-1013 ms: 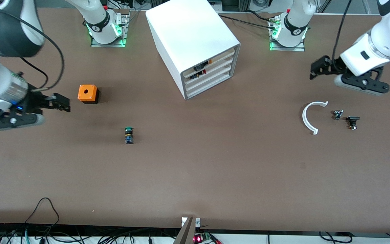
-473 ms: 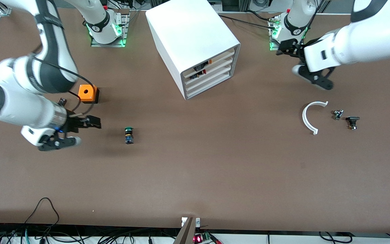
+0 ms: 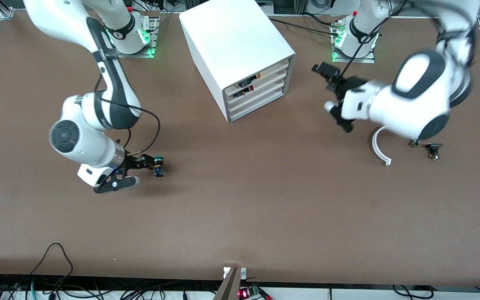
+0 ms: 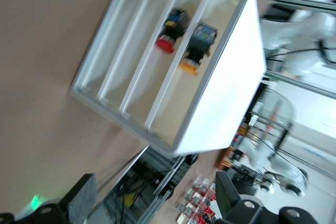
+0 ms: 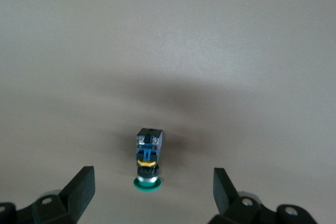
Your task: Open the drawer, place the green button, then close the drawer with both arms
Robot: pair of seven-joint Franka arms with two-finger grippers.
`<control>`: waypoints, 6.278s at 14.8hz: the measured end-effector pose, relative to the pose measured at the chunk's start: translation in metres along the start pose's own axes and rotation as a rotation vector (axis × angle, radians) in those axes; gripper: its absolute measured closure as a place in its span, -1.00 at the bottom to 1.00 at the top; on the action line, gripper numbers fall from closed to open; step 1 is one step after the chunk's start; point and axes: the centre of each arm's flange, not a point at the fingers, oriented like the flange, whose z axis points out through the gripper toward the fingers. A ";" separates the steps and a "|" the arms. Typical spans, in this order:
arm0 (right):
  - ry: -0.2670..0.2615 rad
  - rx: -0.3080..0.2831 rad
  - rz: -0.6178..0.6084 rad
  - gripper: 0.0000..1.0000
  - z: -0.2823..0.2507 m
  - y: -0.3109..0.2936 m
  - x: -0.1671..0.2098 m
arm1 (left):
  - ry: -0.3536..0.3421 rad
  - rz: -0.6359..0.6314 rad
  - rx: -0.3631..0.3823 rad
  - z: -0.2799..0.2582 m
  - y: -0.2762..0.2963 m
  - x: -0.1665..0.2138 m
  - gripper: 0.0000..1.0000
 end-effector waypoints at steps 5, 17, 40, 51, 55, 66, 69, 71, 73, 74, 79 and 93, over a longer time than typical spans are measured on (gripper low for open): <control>0.028 -0.026 -0.017 -1.00 0.053 -0.010 -0.008 | 0.140 0.091 -0.126 0.039 -0.053 0.029 -1.00; 0.068 -0.052 -0.045 -0.22 0.109 -0.028 -0.023 | 0.307 0.288 -0.062 0.130 -0.111 0.017 -0.37; -0.034 -0.019 0.214 0.34 -0.030 -0.035 0.024 | 0.509 0.339 -0.309 0.288 -0.158 0.019 0.47; -0.057 -0.013 0.641 0.34 -0.133 -0.073 0.033 | 0.538 0.323 -0.263 0.277 -0.168 0.019 0.72; -0.035 -0.004 0.778 0.34 -0.151 -0.120 0.030 | 0.553 0.363 -0.209 0.235 -0.183 0.024 0.72; 0.036 0.074 1.083 0.34 -0.184 -0.257 0.003 | 0.536 0.458 -0.089 0.138 -0.221 0.050 0.44; 0.056 0.114 1.157 0.34 -0.181 -0.297 -0.007 | 0.505 0.487 -0.116 0.125 -0.216 0.049 -0.14; 0.062 0.128 1.199 0.34 -0.167 -0.320 -0.011 | 0.476 0.468 -0.133 0.113 -0.210 0.048 -0.49; 0.069 0.135 1.235 0.34 -0.147 -0.342 -0.014 | 0.419 0.433 -0.139 0.096 -0.195 0.048 -0.89; 0.075 0.132 1.250 0.34 -0.136 -0.354 -0.017 | 0.380 0.408 -0.135 0.083 -0.184 0.048 -1.00; 0.135 0.081 1.286 0.34 -0.066 -0.417 -0.042 | 0.138 0.206 -0.038 0.006 -0.114 0.030 -1.00; 0.177 0.066 1.341 0.25 0.038 -0.480 -0.092 | 0.153 -0.524 0.667 -0.147 0.104 -0.038 -1.00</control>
